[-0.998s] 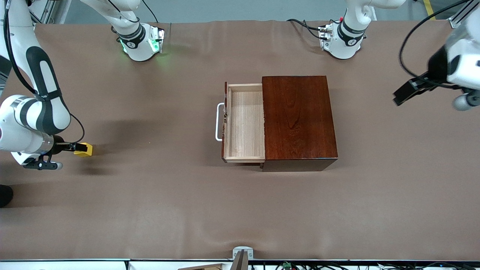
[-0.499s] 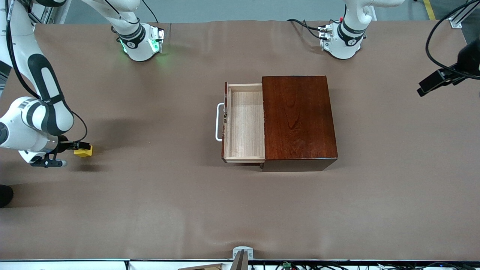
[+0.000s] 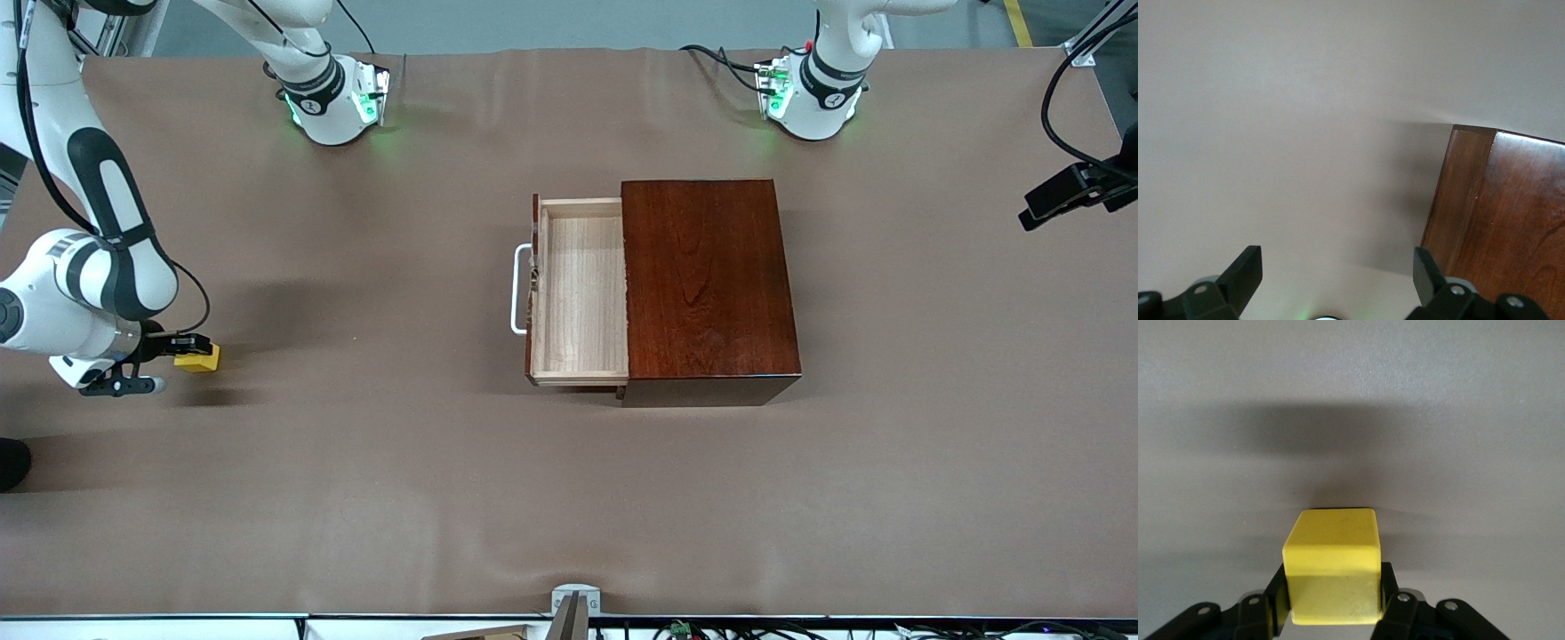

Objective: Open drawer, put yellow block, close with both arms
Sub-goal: 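Close the right gripper on the yellow cube and lift it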

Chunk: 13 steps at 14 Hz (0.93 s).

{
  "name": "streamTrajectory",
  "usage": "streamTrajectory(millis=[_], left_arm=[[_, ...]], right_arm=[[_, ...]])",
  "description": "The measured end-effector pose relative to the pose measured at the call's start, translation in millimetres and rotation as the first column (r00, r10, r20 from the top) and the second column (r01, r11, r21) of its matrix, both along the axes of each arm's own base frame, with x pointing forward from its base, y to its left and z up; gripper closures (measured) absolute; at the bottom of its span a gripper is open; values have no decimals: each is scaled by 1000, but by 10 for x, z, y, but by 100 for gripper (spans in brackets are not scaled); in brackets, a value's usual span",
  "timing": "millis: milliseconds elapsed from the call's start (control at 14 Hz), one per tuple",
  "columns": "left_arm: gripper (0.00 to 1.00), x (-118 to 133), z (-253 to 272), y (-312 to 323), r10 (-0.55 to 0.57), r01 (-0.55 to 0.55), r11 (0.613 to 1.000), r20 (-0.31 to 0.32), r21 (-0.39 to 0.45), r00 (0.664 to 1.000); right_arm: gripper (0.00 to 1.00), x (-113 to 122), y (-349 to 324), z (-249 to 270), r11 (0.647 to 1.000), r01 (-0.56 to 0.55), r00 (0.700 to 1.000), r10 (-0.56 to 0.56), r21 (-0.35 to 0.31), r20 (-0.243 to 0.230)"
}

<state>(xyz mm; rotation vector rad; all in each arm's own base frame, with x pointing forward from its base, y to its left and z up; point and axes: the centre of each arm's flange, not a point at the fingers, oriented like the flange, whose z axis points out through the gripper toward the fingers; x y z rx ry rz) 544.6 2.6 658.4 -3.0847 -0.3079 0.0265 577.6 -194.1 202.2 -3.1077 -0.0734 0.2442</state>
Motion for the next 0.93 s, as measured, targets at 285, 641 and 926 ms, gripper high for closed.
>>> streamTrajectory(millis=[285, 641, 926], left_arm=[[0, 3, 0, -7, -43, 43, 999, 0, -1, 999], [0, 8, 6, -10, -45, 45, 999, 5, -1, 999], [0, 14, 44, -11, -45, 45, 999, 19, 0, 999]], right_arm=[[44, 105, 80, 219, 1000, -15, 999, 16, 23, -50], [44, 222, 167, 609, 998, -3, 999, 6, 60, -48], [44, 311, 540, 910, 996, 54, 994, -46, 74, -99]])
